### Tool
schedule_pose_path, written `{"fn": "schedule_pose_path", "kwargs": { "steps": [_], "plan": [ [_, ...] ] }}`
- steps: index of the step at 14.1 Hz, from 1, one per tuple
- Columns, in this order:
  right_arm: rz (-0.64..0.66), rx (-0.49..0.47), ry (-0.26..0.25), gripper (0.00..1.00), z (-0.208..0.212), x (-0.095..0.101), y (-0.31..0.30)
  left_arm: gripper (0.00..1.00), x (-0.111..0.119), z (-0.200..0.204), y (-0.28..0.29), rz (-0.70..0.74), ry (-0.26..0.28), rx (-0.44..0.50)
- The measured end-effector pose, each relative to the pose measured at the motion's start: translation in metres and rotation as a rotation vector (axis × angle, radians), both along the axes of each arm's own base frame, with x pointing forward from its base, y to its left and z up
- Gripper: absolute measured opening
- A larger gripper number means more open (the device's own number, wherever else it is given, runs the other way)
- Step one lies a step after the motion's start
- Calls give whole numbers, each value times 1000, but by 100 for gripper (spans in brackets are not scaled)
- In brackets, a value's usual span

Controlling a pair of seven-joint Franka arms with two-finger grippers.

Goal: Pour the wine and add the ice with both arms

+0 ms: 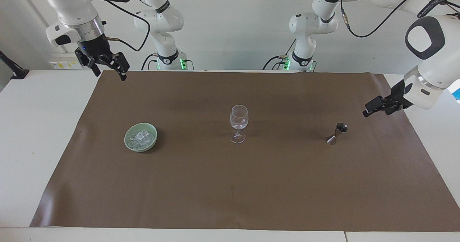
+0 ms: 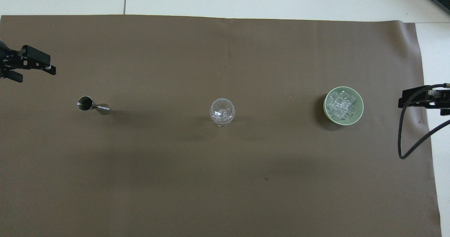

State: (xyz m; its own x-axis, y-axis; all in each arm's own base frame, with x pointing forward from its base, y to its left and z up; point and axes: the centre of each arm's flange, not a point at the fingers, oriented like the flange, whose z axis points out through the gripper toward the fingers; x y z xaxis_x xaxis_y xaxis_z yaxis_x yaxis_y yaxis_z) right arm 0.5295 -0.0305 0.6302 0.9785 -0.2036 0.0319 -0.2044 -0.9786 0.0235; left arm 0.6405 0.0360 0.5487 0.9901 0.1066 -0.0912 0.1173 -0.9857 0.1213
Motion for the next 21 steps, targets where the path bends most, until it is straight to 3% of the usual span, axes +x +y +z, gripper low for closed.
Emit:
{"fn": "schedule_pose_path", "kwargs": {
  "steps": [5,9,21],
  "plan": [
    [0,0,0,100,0,0,0,100,-4,-10,7,70,47,-42],
    [0,0,0,100,0,0,0,100,-9,-26,36,232,101,-128],
    [0,0,0,100,0,0,0,100,4,-102,74,874,424,-366]
  ]
}}
